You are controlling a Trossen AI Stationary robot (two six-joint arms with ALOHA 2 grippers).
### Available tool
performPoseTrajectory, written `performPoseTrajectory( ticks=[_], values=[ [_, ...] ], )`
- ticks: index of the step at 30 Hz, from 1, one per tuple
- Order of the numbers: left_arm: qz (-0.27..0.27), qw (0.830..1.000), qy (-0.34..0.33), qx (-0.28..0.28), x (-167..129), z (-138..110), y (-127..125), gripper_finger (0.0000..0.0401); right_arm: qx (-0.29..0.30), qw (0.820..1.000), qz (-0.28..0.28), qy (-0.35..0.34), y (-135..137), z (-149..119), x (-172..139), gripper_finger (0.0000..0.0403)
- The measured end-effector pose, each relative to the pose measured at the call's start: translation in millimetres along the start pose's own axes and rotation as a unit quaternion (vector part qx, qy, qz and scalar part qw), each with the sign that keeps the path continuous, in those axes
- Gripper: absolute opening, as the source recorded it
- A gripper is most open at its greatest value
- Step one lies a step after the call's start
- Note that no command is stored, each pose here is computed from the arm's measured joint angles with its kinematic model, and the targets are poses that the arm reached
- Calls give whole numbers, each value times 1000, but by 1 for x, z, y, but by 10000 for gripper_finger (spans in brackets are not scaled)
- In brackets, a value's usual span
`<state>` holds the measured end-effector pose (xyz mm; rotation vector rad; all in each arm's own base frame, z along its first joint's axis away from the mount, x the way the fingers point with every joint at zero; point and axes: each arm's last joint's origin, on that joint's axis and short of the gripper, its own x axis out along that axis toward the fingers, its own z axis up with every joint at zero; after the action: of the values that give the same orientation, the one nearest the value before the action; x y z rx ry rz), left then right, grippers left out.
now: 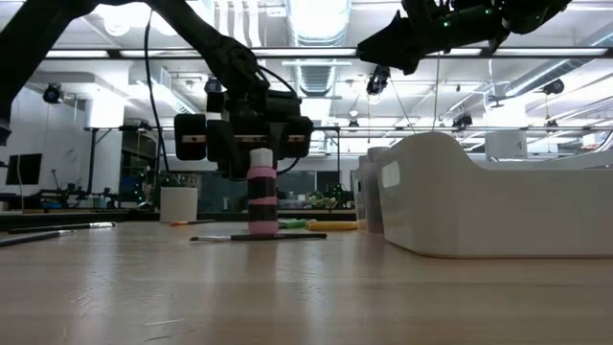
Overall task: Pick & Place Paint Supplies
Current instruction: Put the pink paint bottle into the left transparent bin
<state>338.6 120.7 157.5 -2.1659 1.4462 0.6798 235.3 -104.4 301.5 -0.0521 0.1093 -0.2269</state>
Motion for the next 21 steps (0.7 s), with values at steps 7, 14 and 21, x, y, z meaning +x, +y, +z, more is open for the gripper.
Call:
performPoseTrajectory(
  ticks=[7, 14, 21],
  values=[
    [-8, 1000, 4, 29, -3, -10, -6, 263, 0, 1000, 0, 0, 0, 0, 0, 217],
    [-34, 991, -65, 114, -25, -42, -12, 268, 0, 1000, 0, 0, 0, 0, 0, 217],
    [-35, 920, -270, 283, -37, -107, 2, 268, 0, 1000, 0, 0, 0, 0, 0, 217]
  ],
)
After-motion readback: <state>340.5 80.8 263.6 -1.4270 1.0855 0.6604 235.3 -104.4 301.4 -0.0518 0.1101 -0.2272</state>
